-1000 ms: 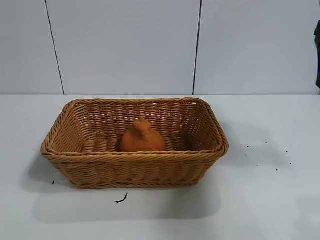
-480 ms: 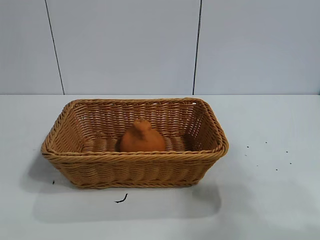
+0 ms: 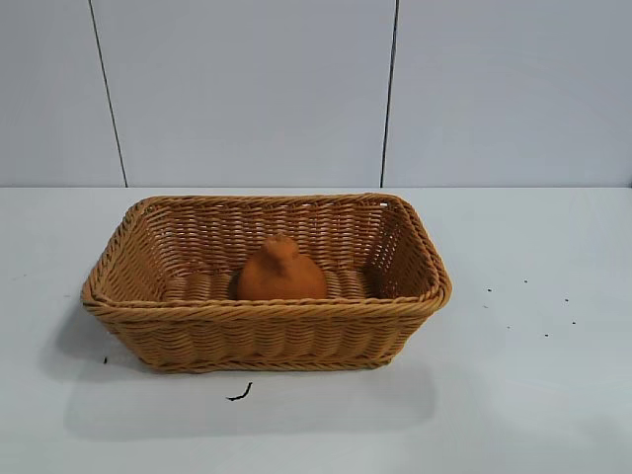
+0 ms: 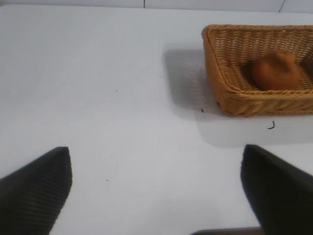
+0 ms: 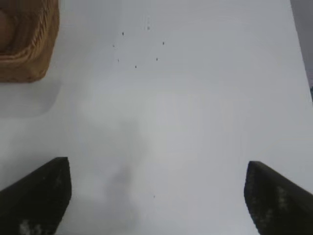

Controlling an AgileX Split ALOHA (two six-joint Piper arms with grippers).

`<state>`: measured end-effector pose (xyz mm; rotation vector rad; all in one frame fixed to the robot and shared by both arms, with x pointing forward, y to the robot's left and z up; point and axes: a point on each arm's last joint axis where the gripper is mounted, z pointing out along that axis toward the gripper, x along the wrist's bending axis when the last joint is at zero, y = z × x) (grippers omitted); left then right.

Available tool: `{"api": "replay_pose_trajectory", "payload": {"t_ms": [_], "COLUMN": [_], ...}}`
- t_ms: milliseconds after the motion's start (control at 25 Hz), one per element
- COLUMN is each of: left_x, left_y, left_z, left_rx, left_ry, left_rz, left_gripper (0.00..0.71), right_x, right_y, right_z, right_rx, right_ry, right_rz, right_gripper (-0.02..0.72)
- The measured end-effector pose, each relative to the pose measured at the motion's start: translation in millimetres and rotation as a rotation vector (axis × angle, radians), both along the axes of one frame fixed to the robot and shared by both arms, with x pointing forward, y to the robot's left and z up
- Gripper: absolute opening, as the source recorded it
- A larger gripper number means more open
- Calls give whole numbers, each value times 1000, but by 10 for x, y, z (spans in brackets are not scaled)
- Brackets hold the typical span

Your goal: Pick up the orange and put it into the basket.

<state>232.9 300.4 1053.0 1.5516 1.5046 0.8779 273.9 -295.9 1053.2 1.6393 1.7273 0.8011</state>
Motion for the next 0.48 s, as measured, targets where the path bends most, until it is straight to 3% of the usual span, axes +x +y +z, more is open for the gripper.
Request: {"api": "replay_pose_trajectory", "payload": {"t_ms": [240, 480], "left_x": [0, 0], "left_y": [0, 0], "left_z": [0, 0], "left_rx": [0, 0], "left_ry": [0, 0], "left_rz": [0, 0], "left_gripper": [673, 673], "right_x": [-100, -363], "right_y": [13, 17], "right_z": [17, 38], "right_rx": [-1, 2], "right_ry": [-65, -230], "right_rz": [31, 91], "right_gripper": [696, 696]}}
